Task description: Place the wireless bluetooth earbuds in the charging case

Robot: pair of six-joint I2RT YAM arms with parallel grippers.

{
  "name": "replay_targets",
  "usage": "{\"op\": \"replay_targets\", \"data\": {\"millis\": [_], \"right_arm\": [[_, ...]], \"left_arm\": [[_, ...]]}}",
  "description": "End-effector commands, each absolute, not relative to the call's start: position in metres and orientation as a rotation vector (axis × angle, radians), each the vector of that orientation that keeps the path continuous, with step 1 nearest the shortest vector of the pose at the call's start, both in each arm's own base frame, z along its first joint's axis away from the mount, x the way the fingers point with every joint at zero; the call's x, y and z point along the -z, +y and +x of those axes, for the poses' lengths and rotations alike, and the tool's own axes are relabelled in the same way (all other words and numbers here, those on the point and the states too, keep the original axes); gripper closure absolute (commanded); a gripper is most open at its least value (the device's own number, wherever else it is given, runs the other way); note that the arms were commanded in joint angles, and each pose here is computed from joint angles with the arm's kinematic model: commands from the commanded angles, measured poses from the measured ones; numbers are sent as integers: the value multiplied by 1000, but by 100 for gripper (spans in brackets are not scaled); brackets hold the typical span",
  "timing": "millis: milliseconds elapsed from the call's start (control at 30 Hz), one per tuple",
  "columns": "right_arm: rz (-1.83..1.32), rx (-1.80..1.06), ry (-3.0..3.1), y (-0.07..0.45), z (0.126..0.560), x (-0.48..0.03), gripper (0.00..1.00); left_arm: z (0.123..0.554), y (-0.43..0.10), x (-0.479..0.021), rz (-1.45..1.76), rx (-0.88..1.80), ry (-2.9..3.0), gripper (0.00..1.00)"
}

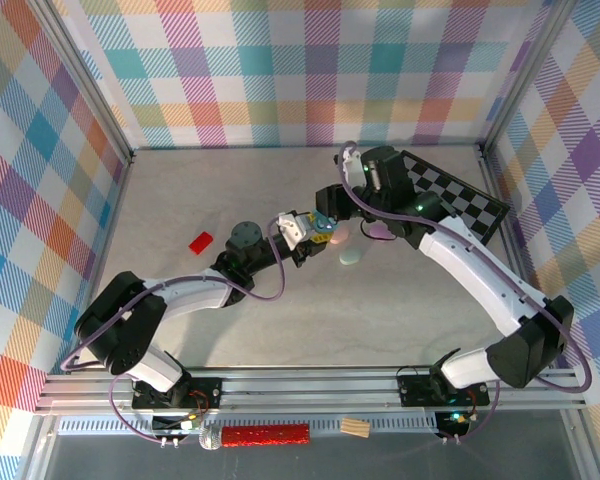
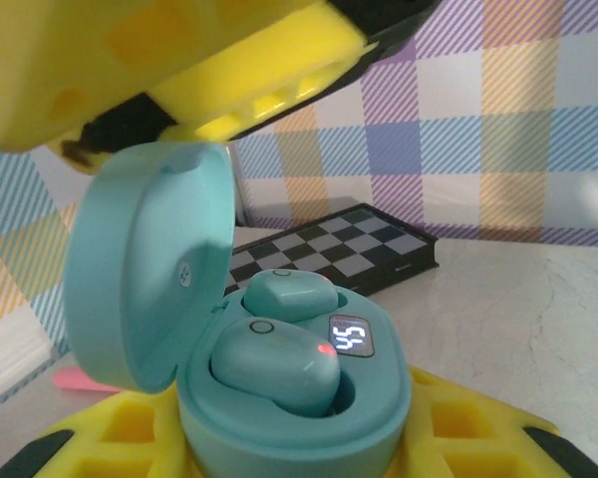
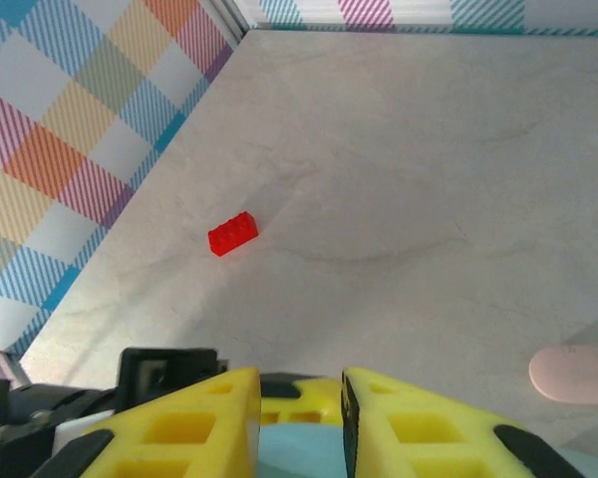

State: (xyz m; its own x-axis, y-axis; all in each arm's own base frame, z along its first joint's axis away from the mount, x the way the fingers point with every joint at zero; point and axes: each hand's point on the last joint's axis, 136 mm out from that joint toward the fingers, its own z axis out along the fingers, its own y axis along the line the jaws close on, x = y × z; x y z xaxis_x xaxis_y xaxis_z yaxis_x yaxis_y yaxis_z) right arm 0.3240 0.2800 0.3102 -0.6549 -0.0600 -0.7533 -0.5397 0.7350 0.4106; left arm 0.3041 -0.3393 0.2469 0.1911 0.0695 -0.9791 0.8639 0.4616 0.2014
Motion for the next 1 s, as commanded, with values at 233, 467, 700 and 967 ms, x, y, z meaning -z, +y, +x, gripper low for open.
{"op": "replay_targets", "data": {"millis": [233, 467, 700, 967], "right_arm": [[-463, -846, 2244, 260, 287, -296, 72], [-252, -936, 2163, 232, 280, -324, 42], [-139, -1469, 2146, 238, 267, -328, 22], [-164, -1778, 2105, 258, 257, -326, 26]], "left_arm": [[295, -339, -281, 837, 823, 1223, 65], [287, -336, -294, 815, 874, 1184, 65], [274, -335, -310, 812, 931, 1122, 65], [268, -336, -318, 829, 955, 1103, 65]]}}
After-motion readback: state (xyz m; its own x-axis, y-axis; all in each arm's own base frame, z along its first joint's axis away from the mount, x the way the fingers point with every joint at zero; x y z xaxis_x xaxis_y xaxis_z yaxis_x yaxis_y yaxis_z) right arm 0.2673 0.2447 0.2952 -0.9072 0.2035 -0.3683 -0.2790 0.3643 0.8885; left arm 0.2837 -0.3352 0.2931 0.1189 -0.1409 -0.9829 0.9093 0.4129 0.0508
